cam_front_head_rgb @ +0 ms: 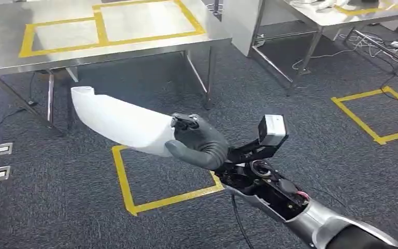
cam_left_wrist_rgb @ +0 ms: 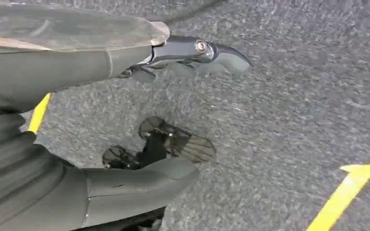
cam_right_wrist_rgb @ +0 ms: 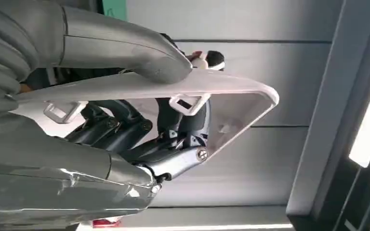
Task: Take the parts from the cabinet and place them on the table.
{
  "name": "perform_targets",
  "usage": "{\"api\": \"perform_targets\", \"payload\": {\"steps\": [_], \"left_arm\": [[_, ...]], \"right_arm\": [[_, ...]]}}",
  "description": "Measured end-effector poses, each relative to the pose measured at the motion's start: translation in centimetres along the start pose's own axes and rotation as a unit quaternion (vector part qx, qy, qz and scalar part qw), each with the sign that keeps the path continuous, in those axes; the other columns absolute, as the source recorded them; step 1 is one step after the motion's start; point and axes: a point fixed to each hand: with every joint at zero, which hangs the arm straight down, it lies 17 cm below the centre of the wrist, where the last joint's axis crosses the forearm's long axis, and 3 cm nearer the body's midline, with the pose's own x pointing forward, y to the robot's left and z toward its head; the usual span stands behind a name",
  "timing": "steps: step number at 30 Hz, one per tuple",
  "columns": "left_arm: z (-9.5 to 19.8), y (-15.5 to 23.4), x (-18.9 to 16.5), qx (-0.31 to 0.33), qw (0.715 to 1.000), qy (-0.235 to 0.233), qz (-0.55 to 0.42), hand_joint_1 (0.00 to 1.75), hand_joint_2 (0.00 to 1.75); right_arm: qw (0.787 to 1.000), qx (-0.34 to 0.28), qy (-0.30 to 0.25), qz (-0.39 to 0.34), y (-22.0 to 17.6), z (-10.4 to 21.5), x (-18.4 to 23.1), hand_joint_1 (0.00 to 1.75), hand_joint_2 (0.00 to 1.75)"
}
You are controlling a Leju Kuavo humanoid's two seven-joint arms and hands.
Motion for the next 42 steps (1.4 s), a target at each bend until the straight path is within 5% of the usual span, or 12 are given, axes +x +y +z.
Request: {"api": "perform_targets", "payload": {"steps": [42], "left_arm": [[0.1, 0.4, -0.6, 0.000, 1.000, 0.007, -0.008, 0.00, 1.75]], "right_arm": [[1.000, -0.015, 0.016, -0.012, -0.7, 0.7, -1.8, 1.75, 1.75]]}}
